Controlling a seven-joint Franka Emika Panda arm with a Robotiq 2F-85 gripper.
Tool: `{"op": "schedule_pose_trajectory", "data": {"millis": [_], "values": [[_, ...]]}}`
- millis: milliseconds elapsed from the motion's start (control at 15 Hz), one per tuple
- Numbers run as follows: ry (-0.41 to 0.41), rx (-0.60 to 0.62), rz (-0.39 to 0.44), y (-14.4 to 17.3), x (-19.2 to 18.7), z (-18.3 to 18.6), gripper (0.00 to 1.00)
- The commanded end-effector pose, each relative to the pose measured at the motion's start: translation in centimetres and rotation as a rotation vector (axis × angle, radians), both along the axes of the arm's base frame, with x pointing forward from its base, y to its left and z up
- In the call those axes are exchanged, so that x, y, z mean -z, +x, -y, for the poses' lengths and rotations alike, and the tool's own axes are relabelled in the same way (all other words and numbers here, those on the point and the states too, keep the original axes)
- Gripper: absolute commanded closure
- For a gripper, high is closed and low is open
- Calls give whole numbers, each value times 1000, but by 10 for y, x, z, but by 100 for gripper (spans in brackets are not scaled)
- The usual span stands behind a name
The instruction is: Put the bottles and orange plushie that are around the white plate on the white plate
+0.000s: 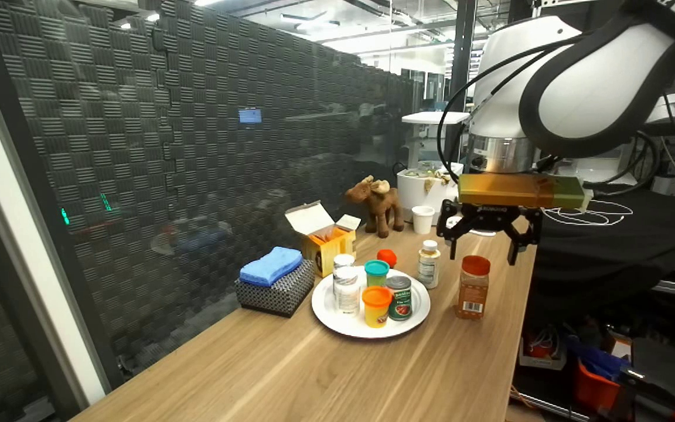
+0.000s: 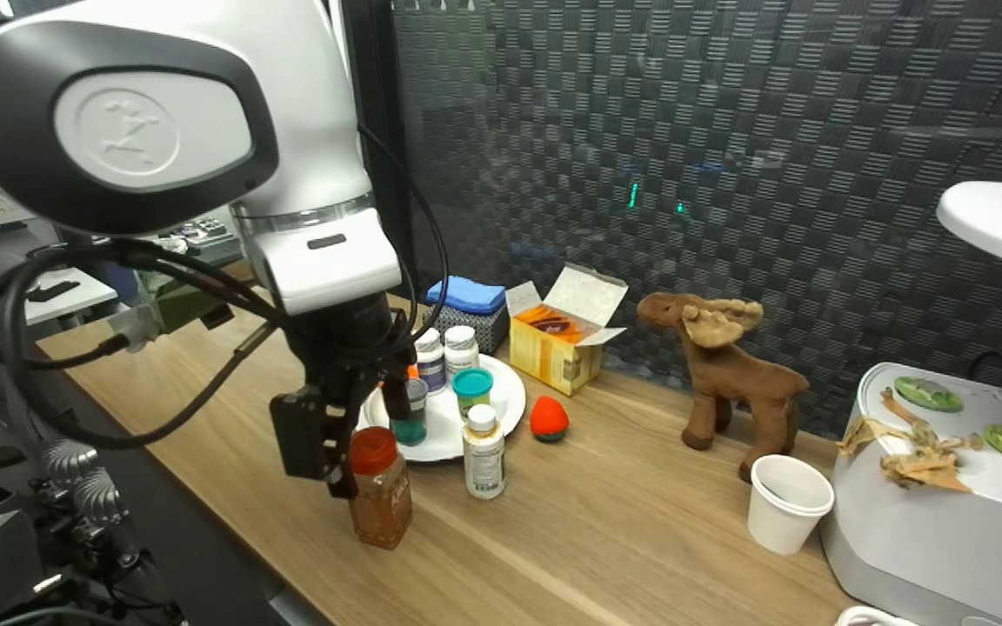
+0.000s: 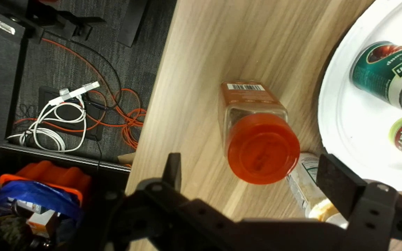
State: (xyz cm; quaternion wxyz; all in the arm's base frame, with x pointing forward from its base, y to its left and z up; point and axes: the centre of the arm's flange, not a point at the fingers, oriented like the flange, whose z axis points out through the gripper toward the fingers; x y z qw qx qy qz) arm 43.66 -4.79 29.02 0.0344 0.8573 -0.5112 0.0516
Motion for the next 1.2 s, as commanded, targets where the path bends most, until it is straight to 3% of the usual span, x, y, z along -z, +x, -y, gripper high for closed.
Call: {"op": "schedule_pose_trajectory", "data": {"millis": [0, 200, 333, 400, 600, 800, 1133], "values": [[27, -19, -13, 13, 0, 2, 0], [58, -27, -38, 13, 5, -1, 4], [68, -28, -43, 11, 5, -3, 28], [69, -28, -41, 11, 3, -4, 30], [64, -26, -36, 7, -1, -8, 57], [31, -24, -28, 4, -6, -13, 76], [-69, -103, 23, 7, -27, -35, 75]]}}
